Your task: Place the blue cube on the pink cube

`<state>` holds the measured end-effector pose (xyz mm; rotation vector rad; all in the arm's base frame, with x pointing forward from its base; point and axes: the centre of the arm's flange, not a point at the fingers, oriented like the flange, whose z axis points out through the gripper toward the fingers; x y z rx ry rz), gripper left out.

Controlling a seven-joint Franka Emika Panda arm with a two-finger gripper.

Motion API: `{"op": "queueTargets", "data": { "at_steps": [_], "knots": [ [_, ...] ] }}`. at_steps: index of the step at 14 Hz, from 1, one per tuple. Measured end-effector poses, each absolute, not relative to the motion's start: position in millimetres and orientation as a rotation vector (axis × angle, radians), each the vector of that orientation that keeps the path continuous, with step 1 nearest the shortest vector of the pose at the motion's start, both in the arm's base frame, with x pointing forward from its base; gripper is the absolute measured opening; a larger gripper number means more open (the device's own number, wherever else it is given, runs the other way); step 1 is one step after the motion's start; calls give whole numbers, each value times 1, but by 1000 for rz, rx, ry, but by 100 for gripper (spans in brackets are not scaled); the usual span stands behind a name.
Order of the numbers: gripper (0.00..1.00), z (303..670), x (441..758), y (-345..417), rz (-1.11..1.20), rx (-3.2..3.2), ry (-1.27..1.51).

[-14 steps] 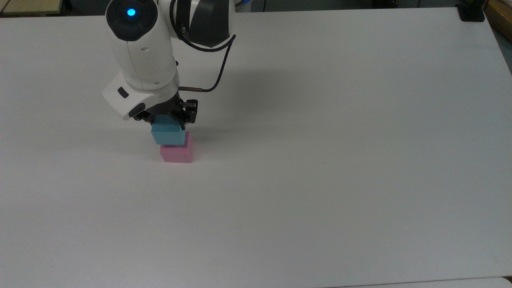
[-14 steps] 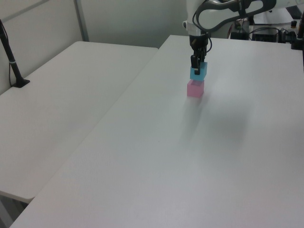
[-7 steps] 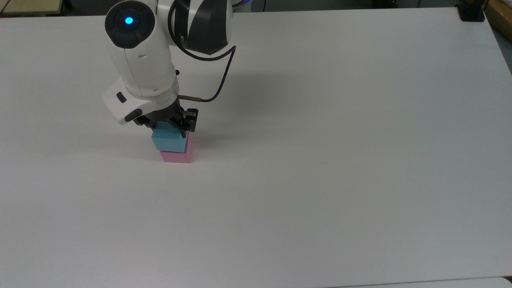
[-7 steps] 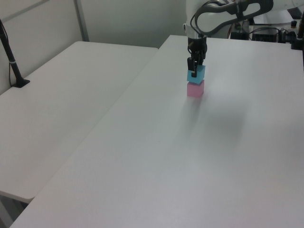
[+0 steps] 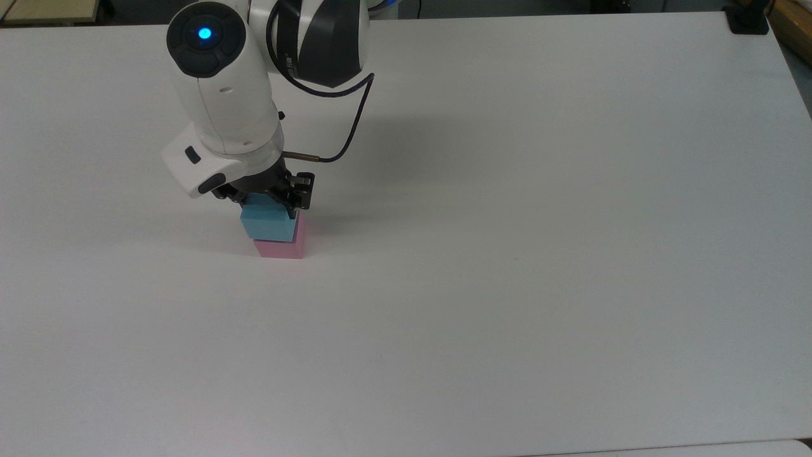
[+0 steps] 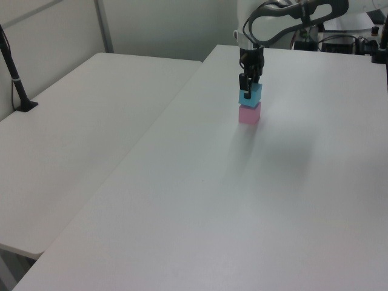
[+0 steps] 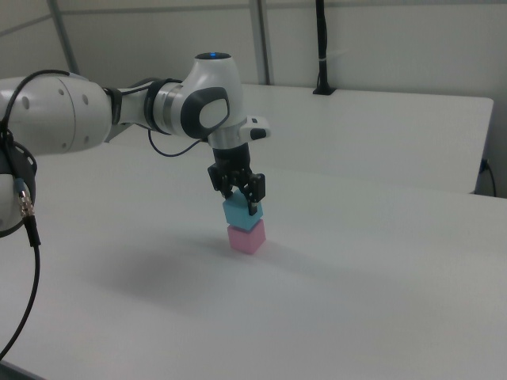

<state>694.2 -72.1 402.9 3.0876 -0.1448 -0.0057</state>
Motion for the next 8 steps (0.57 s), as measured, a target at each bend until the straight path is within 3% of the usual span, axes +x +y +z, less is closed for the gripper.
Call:
{"op": "queueTargets", "data": {
  "at_steps": [1, 2, 3, 8],
  "knots": [
    [73, 402, 694, -72, -8, 3087, -145],
    [87, 401, 694, -72, -10, 3087, -145],
    [92, 401, 694, -72, -11, 3087, -145],
    [100, 410, 696, -72, 16, 3087, -144]
  ]
}}
